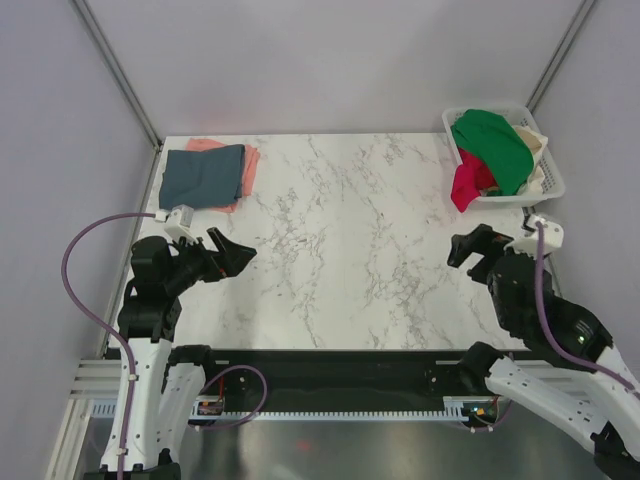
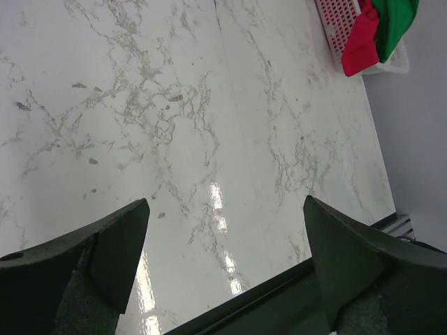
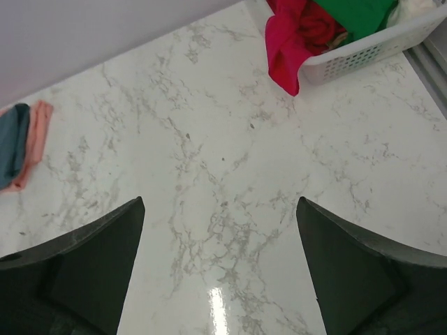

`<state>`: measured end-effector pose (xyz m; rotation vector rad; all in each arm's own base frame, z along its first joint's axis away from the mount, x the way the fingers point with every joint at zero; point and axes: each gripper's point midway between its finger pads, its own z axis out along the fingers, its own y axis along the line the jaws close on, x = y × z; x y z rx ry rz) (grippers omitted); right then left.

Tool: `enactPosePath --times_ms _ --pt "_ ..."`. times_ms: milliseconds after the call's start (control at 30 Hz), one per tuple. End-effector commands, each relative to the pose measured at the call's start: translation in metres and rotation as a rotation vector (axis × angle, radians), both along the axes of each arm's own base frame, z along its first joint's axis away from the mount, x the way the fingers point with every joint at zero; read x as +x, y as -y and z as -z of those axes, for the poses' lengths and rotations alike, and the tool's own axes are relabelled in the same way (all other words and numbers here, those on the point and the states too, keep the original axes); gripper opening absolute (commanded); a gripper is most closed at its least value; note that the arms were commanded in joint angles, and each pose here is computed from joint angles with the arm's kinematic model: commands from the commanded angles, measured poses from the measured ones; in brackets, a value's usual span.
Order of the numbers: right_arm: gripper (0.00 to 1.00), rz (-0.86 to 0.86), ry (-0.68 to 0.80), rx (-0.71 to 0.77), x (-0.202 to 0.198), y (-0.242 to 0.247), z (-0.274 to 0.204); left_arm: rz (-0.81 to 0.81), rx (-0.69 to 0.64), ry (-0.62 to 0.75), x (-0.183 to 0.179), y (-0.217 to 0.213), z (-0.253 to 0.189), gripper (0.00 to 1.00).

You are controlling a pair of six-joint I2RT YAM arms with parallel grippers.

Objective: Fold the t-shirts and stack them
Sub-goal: Grab the tshirt from the pile

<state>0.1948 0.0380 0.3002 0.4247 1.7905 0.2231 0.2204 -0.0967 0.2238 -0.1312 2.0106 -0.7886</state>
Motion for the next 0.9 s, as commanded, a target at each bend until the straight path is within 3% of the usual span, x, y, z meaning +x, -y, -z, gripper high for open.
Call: enactPosePath --times_ms 0,200,267,467,700,867 --pt "0.98 -0.055 -0.079 -0.128 0.017 -0.021 0.013 0.01 -0.008 0.028 0.003 0.001 -0.005 1.0" --pt "0.98 0.049 -0.087 -0.301 0.068 -0.033 -0.009 0.008 -0.007 0.034 0.002 0.001 -0.006 1.0" --pt "0.98 0.052 -0.19 -0.359 0.103 -0.026 0.004 0.008 -0.006 0.038 0.002 0.001 -0.007 1.0" --pt "0.98 0.096 -0.33 -0.299 0.187 0.023 0.025 0.015 -0.008 0.048 0.0 0.002 -0.009 1.0" --pt "0.95 0.229 -0.356 -0.214 0.253 0.097 0.031 0.017 -0.01 0.059 -0.001 0.003 -0.011 1.0" --pt "0.89 0.268 -0.464 -0.213 0.294 0.128 0.081 0.014 -0.01 0.066 -0.002 0.002 -0.012 1.0"
